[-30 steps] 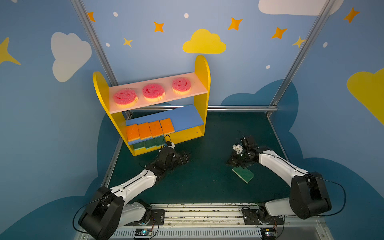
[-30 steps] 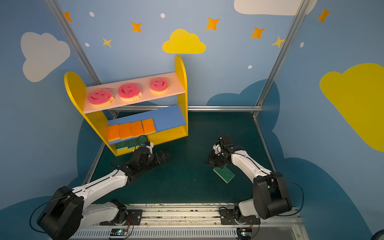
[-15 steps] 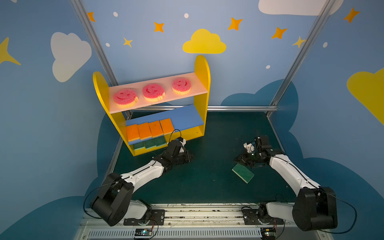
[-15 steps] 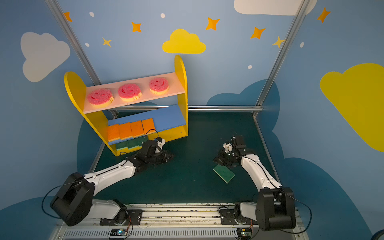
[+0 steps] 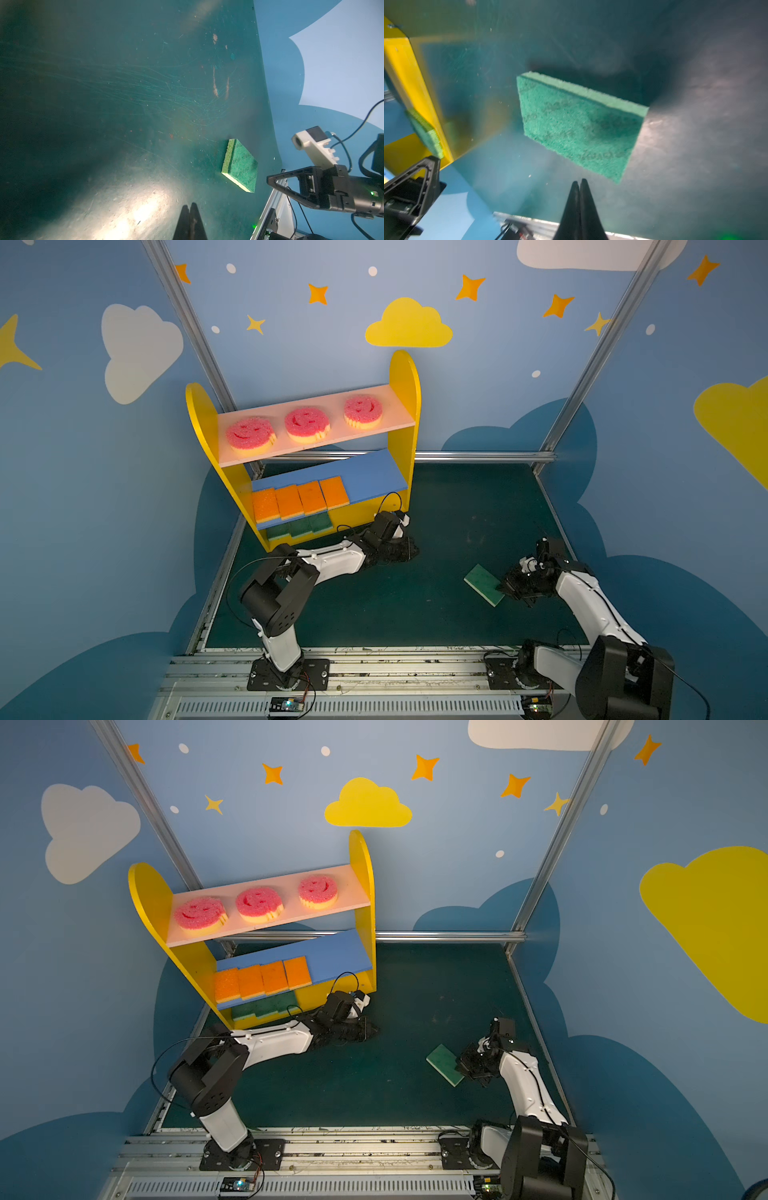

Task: Place and organize the cleaning sponges onto the shelf

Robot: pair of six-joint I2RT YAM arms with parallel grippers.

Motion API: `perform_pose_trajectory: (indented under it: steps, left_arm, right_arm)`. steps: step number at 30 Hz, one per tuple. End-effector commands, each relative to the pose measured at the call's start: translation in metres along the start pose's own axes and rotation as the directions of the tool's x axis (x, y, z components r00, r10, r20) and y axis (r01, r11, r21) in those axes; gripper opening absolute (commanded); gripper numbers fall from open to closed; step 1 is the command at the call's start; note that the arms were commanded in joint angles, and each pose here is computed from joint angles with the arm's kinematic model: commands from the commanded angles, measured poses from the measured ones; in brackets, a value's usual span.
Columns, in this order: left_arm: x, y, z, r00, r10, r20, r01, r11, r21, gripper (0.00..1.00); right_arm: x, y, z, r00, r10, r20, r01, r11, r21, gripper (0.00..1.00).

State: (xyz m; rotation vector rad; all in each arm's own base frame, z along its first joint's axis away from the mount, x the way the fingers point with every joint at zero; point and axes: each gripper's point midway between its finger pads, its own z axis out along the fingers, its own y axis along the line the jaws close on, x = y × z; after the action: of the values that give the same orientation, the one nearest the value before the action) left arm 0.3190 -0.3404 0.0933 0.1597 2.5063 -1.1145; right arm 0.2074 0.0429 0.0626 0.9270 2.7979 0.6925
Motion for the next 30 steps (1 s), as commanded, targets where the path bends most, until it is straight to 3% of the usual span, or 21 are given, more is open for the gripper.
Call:
perform_pose_trajectory:
  steps: [1, 9, 16, 21, 24, 30]
  left_arm:
    - [-0.005, -0.007, -0.001, 1.0, 0.018, 0.015, -0.019, 1.0, 0.023, 0.03]
    - [-0.002, -0.003, -0.021, 0.999, 0.029, 0.04, -0.029, 1.0, 0.008, 0.03]
    - [0.0, 0.004, -0.048, 0.997, 0.019, 0.077, -0.019, 1.0, -0.005, 0.03]
    - [-0.001, 0.023, -0.065, 0.995, -0.014, 0.1, 0.016, 1.0, -0.027, 0.03]
    - [-0.001, 0.034, -0.072, 0.994, -0.032, 0.103, 0.036, 0.999, -0.039, 0.03]
    - [-0.005, 0.043, -0.077, 0.993, -0.02, 0.113, 0.028, 0.997, -0.071, 0.03]
  right_arm:
    - [-0.009, -0.009, 0.006, 0.999, -0.017, 0.028, 0.015, 0.998, 0.06, 0.0]
    - [-0.007, 0.006, 0.048, 0.996, -0.029, -0.085, 0.038, 0.995, 0.096, 0.0]
    - [0.028, 0.075, 0.08, 0.967, -0.2, -0.161, 0.207, 0.978, 0.029, 0.0]
    - [0.075, 0.124, 0.106, 0.906, -0.35, -0.24, 0.353, 0.935, -0.031, 0.0]
    - [0.105, 0.151, 0.114, 0.845, -0.45, -0.288, 0.447, 0.891, -0.08, 0.0]
    - [0.12, 0.176, 0.086, 0.787, -0.559, -0.261, 0.529, 0.829, -0.181, 0.0]
